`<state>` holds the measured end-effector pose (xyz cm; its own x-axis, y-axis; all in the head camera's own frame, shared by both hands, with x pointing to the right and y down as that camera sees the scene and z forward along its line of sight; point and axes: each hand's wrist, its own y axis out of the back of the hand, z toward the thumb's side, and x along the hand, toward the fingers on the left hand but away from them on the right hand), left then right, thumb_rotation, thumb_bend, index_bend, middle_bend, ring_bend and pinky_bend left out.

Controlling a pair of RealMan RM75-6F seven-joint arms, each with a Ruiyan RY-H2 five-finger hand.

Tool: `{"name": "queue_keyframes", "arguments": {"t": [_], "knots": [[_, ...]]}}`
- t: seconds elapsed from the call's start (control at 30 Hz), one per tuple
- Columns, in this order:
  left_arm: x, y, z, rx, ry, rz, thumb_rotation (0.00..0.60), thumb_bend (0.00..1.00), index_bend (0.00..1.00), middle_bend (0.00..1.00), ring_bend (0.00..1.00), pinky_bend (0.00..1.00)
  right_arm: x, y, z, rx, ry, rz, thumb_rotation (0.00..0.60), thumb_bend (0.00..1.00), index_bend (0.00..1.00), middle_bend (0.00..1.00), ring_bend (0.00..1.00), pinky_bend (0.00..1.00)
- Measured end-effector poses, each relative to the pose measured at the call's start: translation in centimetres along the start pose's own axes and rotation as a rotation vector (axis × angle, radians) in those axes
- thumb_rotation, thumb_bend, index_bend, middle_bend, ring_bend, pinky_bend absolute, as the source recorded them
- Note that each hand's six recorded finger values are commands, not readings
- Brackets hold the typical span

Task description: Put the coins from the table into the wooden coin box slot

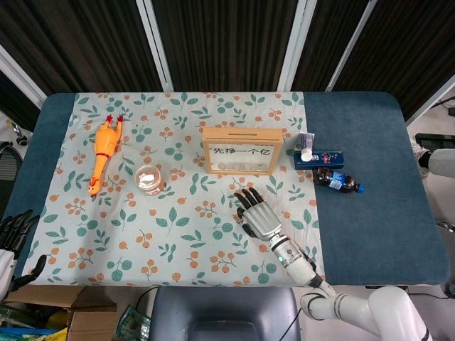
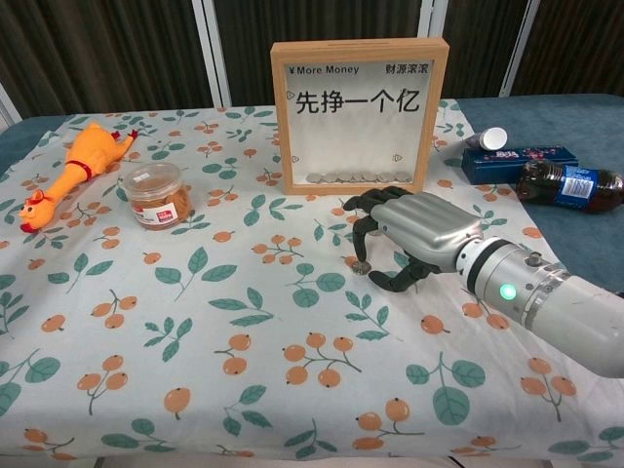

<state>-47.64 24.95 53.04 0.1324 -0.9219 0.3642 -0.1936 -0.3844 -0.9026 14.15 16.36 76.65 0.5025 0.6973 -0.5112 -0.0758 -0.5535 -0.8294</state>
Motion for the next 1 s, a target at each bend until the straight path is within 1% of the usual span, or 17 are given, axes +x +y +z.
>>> {"name": "queue_keyframes", "arguments": {"t": [0.4,1.0], "knots": [[-0.05,0.07,-0.04,-0.002,0.003,0.004,0.6,0.41,0.0,0.0,0.0,0.0,-0.26,-0.19,0.2,0.006,-0.003,0.014,0.6,0.54,0.57,0.19,0.0,0.13],[-0.07,0.15,-0.1,-0.007,0.005,0.006,0.6,0.41,0.0,0.0,0.0,0.0,-0.79,-0.43,0.73,0.01,0.0,0.022,0.6,0.54,0.58,0.19,0.0,0.18]]}}
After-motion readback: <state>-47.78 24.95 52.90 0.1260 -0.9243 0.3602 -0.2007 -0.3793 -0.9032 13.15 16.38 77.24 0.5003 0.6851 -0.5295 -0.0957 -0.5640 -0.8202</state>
